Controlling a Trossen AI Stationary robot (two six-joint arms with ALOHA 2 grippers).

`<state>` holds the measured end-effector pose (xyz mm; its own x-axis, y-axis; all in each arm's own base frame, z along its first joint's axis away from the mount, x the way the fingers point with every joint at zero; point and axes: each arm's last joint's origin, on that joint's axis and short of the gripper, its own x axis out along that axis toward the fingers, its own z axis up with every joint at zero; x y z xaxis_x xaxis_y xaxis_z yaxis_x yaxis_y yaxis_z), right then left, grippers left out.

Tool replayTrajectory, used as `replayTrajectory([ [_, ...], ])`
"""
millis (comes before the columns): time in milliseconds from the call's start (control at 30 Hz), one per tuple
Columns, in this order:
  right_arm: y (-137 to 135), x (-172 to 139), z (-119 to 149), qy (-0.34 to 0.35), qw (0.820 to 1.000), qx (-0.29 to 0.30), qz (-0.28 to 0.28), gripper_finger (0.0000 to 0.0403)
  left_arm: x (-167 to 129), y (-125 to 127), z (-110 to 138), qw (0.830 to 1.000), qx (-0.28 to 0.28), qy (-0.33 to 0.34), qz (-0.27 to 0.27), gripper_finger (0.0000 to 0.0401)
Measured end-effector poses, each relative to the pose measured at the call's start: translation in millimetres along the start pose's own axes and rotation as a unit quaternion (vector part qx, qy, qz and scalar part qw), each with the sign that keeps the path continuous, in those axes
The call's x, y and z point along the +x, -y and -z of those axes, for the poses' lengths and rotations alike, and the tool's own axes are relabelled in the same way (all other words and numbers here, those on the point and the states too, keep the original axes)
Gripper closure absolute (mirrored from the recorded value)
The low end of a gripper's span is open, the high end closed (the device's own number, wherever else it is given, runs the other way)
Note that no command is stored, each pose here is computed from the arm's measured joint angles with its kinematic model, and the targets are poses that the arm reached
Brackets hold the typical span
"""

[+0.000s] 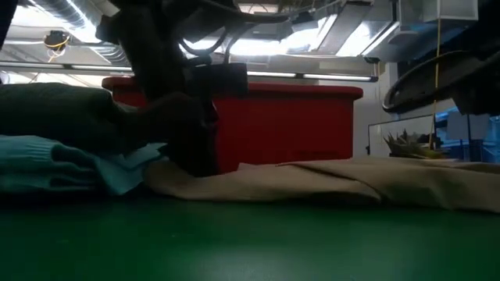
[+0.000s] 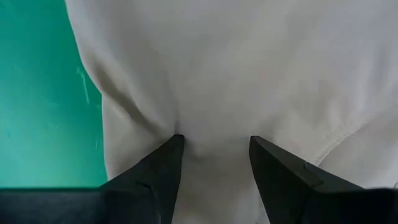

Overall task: Fold Laundry from Bin
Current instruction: Fold the brown shorts from the red laundry bin

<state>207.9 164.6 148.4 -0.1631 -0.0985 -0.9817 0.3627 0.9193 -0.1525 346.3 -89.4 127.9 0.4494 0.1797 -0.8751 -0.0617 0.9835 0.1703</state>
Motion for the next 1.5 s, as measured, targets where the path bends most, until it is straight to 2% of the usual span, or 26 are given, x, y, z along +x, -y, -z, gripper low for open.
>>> replayTrajectory([
  [367,0.4,0.5,0.6,-0.006,0.998,-0.056,-0.001,0.0214,-10.0,28.2,4.7,0.992,0.032,-0.011,0.124,0.0337],
  [567,1.4,0.6,-0.2,0.014,0.997,-0.079,0.015,0.0214,-16.8,52.5,5.5,0.981,0.053,0.019,0.185,0.0337],
  [833,5.1,0.9,-5.3,0.093,0.984,-0.125,0.081,0.0214,-27.3,78.0,6.9,0.972,0.074,0.063,0.214,0.0337],
  [967,4.5,-2.1,-5.8,0.095,0.984,-0.125,0.084,0.0214,-31.5,87.3,10.4,0.969,0.086,0.068,0.22,0.0337],
  [1067,0.4,-14.4,-6.3,0.077,0.987,-0.122,0.07,0.0214,-35.6,90.2,9.9,0.97,0.087,0.081,0.214,0.0337],
  [1167,-5.5,-33.4,-8.6,0.079,0.988,-0.121,0.057,0.0214,-41.8,87.5,6.7,0.974,0.081,0.101,0.184,0.0337],
  [1367,-21.5,-68.5,-16.9,0.123,0.986,-0.115,-0.002,0.0214,-57.0,66.1,-8.8,0.981,0.055,0.156,0.105,0.0337],
  [1500,-24.0,-76.3,-18.9,0.146,0.985,-0.096,-0.008,0.0214,-59.0,47.8,-17.4,0.983,0.026,0.176,0.043,0.0337],
])
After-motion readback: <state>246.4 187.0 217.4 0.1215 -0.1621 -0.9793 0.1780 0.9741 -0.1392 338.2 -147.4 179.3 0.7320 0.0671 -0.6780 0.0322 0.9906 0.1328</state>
